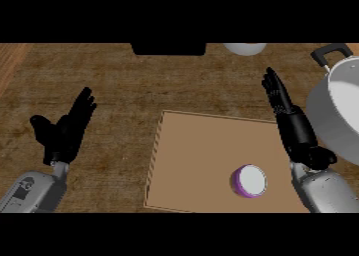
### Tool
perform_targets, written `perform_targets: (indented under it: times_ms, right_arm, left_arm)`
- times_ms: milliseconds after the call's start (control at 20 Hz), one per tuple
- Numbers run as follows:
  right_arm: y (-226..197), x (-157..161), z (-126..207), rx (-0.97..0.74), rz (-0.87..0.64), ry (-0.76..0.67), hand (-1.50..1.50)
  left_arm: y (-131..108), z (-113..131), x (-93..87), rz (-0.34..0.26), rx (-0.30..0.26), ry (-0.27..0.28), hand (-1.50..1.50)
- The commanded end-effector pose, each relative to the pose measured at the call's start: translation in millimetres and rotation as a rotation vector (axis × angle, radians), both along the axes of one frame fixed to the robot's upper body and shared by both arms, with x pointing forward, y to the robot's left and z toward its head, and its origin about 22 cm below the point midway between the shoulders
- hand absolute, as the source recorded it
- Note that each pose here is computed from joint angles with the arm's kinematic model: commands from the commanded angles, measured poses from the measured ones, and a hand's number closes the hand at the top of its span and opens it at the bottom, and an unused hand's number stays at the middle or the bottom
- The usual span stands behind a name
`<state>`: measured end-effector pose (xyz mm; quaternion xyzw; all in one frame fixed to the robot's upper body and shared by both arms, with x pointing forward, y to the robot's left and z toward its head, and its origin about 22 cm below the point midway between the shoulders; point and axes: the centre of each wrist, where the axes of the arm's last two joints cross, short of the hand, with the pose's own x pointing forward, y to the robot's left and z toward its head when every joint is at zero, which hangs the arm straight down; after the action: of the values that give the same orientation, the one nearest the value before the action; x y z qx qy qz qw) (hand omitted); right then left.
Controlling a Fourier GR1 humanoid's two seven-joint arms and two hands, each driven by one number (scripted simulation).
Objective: Pick the can from the tray and place it in the pot
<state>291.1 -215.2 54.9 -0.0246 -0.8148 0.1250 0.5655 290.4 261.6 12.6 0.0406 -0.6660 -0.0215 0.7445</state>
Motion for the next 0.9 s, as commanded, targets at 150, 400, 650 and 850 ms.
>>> perform_targets:
  times_ms: [150,400,650,850]
  right_arm:
    - [-75,-25,-6,0.015,-0.348,0.017,1.5]
    - [-135,-65,-45,-0.302,-0.724,0.09,-1.5]
    - [-102,-120,-31,-0.178,-0.62,-0.115,-1.5]
    - [-85,-143,-11,-0.243,-0.534,-0.11,-1.5]
  left_arm:
    - [33,48,4.6,0.132,0.053,-0.14,0.0]
    - [32,47,0.1,0.169,0.019,-0.15,0.0]
    - [18,71,-3.0,0.157,-0.006,-0.155,0.0]
    - [6,60,-3.0,0.154,0.002,-0.167,0.0]
